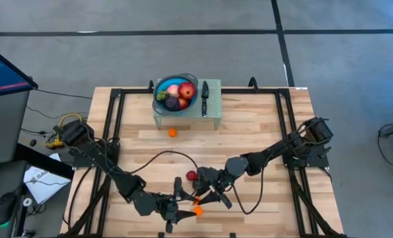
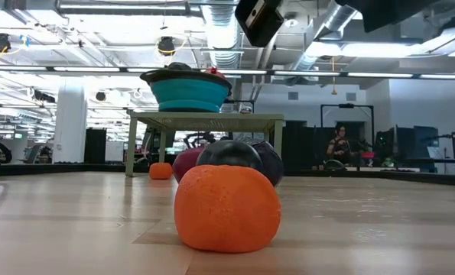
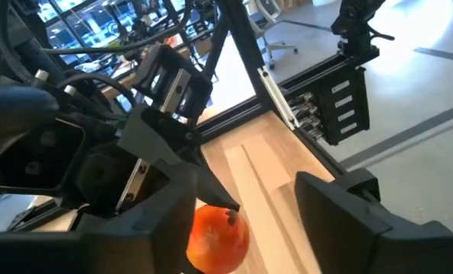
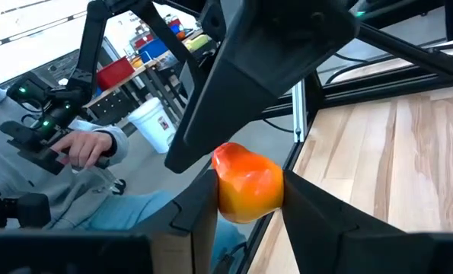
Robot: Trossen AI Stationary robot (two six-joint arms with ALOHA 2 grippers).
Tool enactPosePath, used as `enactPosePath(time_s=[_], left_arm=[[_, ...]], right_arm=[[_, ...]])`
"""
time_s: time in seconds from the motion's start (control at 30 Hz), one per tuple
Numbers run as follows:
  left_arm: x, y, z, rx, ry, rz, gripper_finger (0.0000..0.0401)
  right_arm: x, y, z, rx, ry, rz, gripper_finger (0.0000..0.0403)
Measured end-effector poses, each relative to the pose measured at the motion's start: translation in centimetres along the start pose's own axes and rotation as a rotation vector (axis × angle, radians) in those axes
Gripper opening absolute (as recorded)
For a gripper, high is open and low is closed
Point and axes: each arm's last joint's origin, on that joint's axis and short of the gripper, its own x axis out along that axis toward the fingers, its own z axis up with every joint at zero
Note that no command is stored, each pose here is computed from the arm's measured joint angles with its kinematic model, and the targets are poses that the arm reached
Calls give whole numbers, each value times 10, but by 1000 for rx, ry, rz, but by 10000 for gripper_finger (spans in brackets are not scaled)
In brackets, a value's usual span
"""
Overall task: Pick & Place Fruit
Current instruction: Put the orange pear into the blue strainer bowl
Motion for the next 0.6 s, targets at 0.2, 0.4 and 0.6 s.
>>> enactPosePath(time_s=[0.2,0.4,0.6], left_arm=[[0,0,0,-31,-1,0,144],[0,0,0,-45,-1,0,77],[0,0,0,-49,-2,2,21]], right_arm=[[0,0,0,0,0,0,131],[0,0,0,0,1,-1,131],[0,-1,0,0,1,-2,131]])
